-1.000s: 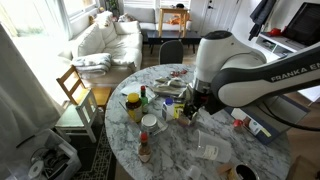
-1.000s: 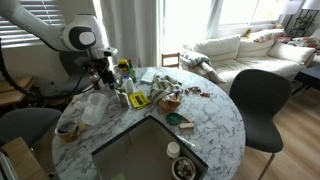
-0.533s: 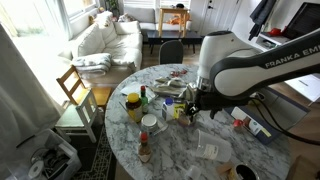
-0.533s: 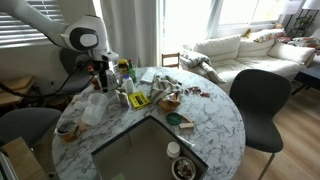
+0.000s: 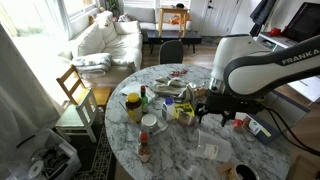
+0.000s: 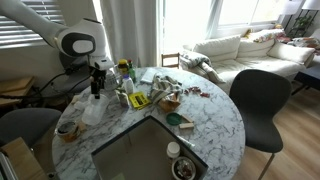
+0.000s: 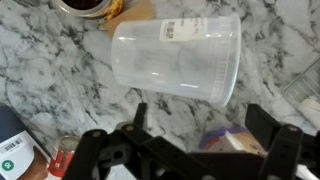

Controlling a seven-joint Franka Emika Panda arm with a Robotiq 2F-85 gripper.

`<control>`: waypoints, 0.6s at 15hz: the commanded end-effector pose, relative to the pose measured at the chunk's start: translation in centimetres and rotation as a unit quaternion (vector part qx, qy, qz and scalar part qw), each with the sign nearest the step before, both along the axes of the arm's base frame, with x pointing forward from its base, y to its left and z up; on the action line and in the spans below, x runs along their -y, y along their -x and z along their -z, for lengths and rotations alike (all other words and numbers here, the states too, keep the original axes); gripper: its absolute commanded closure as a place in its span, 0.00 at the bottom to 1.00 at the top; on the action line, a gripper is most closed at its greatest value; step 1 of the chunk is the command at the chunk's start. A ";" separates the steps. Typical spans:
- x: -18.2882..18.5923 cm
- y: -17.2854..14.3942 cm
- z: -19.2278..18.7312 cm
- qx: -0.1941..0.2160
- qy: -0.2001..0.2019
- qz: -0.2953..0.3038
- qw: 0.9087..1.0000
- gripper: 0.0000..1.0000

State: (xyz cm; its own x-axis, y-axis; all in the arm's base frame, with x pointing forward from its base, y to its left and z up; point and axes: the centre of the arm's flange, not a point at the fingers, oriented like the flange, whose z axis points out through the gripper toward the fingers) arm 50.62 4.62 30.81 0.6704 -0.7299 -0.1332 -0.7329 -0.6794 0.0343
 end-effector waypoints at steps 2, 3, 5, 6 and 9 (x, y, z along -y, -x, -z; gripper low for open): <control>-0.1 -0.2 0.1 0.000 0.000 -0.001 1.000 0.00; -0.1 -0.2 0.2 -0.001 0.000 -0.001 1.000 0.00; 1.9 -0.7 0.3 -0.006 -0.033 0.078 0.996 0.00; 2.6 -0.5 0.2 -0.012 -0.031 0.102 0.994 0.00; 5.0 0.2 0.4 -0.020 -0.044 0.177 0.983 0.00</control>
